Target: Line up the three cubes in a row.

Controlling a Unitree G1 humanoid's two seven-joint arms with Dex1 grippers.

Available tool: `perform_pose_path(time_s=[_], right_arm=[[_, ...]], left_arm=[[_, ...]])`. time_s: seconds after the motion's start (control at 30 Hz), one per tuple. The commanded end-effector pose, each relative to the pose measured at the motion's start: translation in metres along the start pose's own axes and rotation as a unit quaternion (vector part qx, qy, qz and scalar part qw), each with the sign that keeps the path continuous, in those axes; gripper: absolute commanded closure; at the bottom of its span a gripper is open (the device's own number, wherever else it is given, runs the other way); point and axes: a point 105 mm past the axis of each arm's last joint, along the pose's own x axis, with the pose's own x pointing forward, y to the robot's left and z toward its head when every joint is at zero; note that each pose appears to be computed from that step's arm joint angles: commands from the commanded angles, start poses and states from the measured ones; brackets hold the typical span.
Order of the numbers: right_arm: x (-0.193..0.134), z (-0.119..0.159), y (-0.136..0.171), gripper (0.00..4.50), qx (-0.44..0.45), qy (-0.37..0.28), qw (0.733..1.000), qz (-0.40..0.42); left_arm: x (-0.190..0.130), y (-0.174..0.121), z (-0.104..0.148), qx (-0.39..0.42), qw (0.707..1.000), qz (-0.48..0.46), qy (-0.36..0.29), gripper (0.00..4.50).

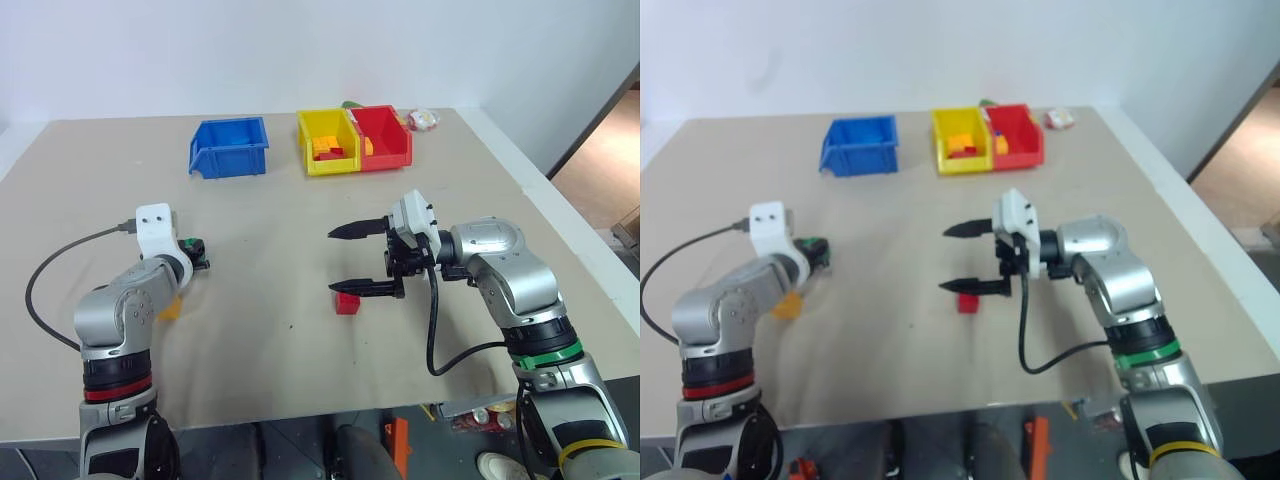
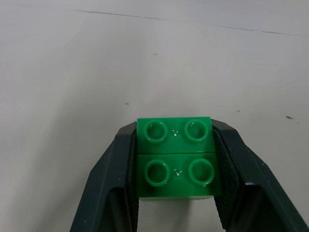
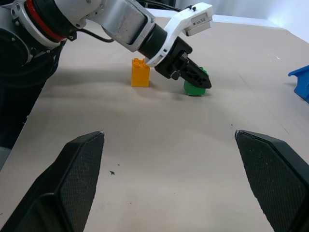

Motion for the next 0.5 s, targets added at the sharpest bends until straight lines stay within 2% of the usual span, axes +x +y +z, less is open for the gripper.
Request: perform_pose_path(time_s=[0.03, 0.17, 0.3, 0.43, 0.5], right_arm=[[-0.006, 0.007, -0.003, 0.0, -0.02, -0.004, 1.0, -0.01], [-0.007, 0.01, -0.004, 0.0, -0.025, -0.005, 1.0, -0.013], [-0.009, 0.013, -0.004, 0.0, -0.025, -0.007, 1.0, -0.012], [-0.01, 0.012, -0.004, 0.0, -0.025, -0.003, 1.0, -0.011], [-0.011, 0.011, -0.004, 0.0, -0.025, -0.001, 1.0, -0.012]], left_arm=[[-0.004, -0.005, 0.012, 0.005, 1.0, -0.015, -0.013, 3.15], [-0.01, -0.019, 0.025, 0.054, 0.996, -0.06, -0.026, 3.15], [-0.025, -0.049, 0.037, 0.116, 0.982, -0.148, -0.031, 3.15], [-0.049, -0.082, 0.04, 0.23, 0.937, -0.26, -0.034, 3.15], [-0.055, -0.089, 0.041, 0.248, 0.924, -0.291, -0.03, 3.15]])
